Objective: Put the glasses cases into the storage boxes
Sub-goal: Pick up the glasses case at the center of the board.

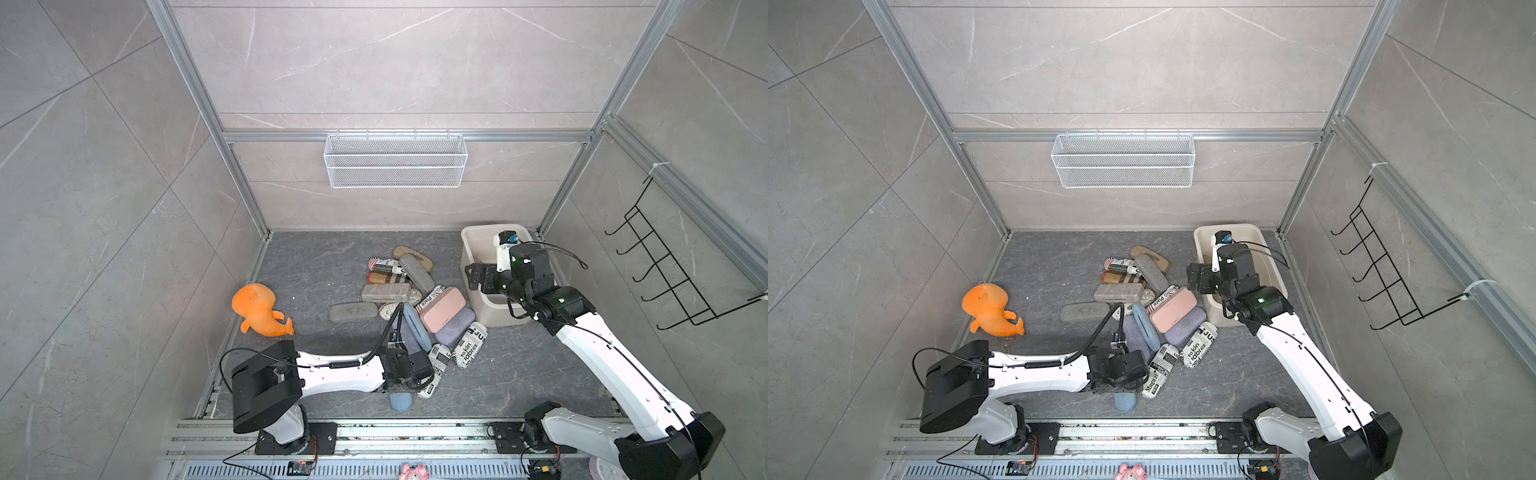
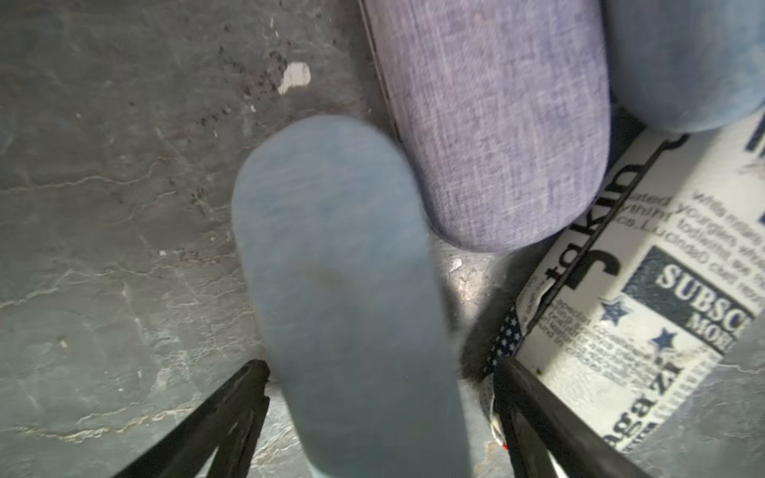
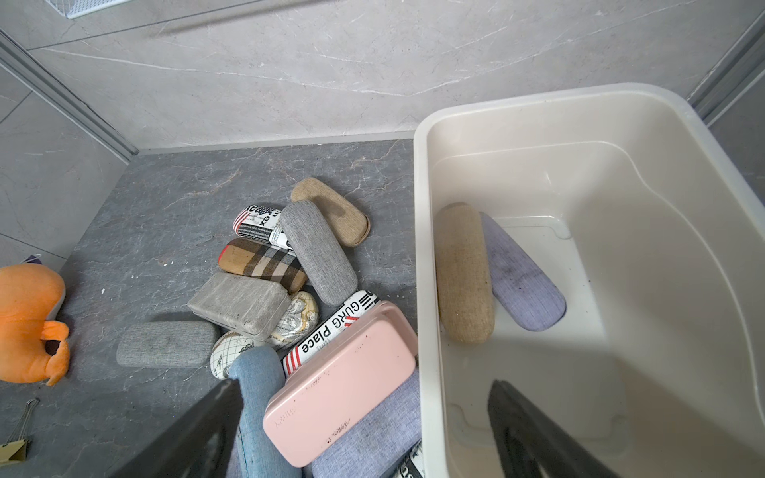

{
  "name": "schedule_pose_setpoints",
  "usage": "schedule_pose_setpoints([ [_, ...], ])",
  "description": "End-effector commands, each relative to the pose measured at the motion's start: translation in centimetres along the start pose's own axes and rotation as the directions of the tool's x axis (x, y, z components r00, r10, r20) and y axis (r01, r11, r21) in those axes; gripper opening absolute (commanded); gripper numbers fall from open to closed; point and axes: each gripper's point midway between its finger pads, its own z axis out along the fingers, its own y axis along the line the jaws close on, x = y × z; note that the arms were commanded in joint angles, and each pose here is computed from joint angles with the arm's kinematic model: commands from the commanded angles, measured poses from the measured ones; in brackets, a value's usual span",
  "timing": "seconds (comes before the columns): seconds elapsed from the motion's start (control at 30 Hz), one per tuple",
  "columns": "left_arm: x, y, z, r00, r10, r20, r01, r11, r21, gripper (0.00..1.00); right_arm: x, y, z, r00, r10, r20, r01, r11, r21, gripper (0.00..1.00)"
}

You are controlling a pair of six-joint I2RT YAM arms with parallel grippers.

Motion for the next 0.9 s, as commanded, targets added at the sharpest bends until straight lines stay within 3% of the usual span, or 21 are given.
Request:
schedule_pose_setpoints([
  [0.0,0.4,0.1,-0.7,1.000,-0.008,-0.022,0.008,1.000,0.007,0.88,0.3,0.2,0.3,1.000,0.012,-0.003,-0.012,1.000,-0.013,0.95],
  [0.33,1.8,2.0,0.7,0.997,-0.058,-0.055,0.056,0.997,-0.054,0.77,0.3,0.3,0.1,1.000,0.012,-0.003,-0.013,1.000,-0.021,0.95],
  [0.57,1.3,5.4,0.1,0.997,-0.071,0.010,0.072,0.988,-0.134,0.75,0.3,0.6,0.2,1.000,0.015,-0.008,-0.015,0.999,-0.035,0.95],
  [0.73,1.1,6.4,0.4,0.995,-0.089,0.041,0.093,0.987,-0.132,0.63,0.3,0.7,0.2,1.000,0.016,-0.010,-0.016,0.999,-0.040,0.93],
  [0.87,0.1,7.5,-0.5,0.992,-0.088,0.092,0.102,0.983,-0.152,0.62,0.4,1.0,0.3,1.000,0.015,-0.019,-0.016,0.998,-0.060,0.91],
])
